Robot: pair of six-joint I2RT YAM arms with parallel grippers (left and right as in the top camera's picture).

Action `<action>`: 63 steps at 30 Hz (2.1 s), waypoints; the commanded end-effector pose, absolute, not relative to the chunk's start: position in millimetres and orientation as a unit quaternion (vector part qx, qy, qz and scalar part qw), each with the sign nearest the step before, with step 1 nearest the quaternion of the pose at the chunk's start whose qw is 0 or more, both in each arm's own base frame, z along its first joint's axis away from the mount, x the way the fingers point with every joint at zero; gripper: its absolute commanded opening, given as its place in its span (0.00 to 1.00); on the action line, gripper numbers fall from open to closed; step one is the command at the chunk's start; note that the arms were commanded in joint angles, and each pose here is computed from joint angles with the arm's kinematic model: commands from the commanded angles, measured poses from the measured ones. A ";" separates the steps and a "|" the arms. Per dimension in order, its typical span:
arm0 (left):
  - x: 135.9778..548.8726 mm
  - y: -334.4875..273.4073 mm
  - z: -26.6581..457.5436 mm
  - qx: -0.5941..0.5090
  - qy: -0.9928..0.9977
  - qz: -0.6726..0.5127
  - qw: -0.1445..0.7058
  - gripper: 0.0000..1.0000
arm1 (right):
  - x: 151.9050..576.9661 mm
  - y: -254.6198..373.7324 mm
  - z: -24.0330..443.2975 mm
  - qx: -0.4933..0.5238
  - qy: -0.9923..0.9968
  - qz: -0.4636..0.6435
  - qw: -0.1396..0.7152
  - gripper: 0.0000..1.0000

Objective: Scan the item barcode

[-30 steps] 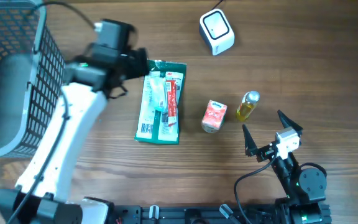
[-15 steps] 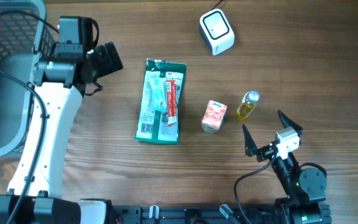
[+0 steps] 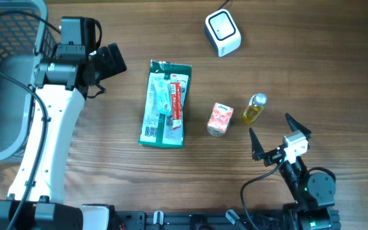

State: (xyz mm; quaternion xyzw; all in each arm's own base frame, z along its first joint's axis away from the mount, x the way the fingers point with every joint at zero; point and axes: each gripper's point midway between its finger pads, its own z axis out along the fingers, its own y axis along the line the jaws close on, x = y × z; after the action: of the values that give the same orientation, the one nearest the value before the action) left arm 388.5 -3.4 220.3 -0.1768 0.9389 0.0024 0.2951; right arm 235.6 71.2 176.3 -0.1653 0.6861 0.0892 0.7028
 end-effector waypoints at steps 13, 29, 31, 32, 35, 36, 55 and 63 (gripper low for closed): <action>390.2 -3.5 222.1 -0.172 0.939 -0.001 0.296 1.00 | 235.7 71.5 175.9 -0.164 0.687 0.092 0.702 1.00; 390.1 -3.5 222.1 -0.172 0.940 -0.001 0.296 1.00 | 235.7 71.5 175.9 -0.164 0.687 0.092 0.702 1.00; 390.2 -3.5 222.1 -0.172 0.939 -0.001 0.296 1.00 | 235.7 71.5 175.9 -0.165 0.687 0.091 0.702 1.00; 390.1 -3.5 222.1 -0.172 0.940 -0.001 0.296 1.00 | 235.7 71.5 175.9 -0.164 0.687 0.092 0.702 1.00; 390.2 -3.5 222.1 -0.172 0.939 -0.001 0.296 1.00 | 235.7 71.5 176.0 -0.164 0.686 0.092 0.702 1.00; 390.1 -3.5 222.1 -0.172 0.940 -0.001 0.296 1.00 | 235.8 71.5 176.0 -0.164 0.686 0.091 0.702 1.00; 390.1 -3.5 222.1 -0.172 0.940 -0.001 0.296 1.00 | 235.3 72.8 176.3 -0.151 0.689 0.111 0.700 1.00; 390.2 -3.5 222.1 -0.172 0.939 -0.001 0.296 1.00 | 229.9 79.1 185.7 -0.099 0.699 0.191 0.681 1.00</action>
State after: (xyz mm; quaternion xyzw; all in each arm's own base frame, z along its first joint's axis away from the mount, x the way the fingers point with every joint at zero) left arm 388.5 -3.4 220.3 -0.1768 0.9389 0.0024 0.2951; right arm 234.6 73.8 173.3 -0.1141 0.7010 0.1519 0.6874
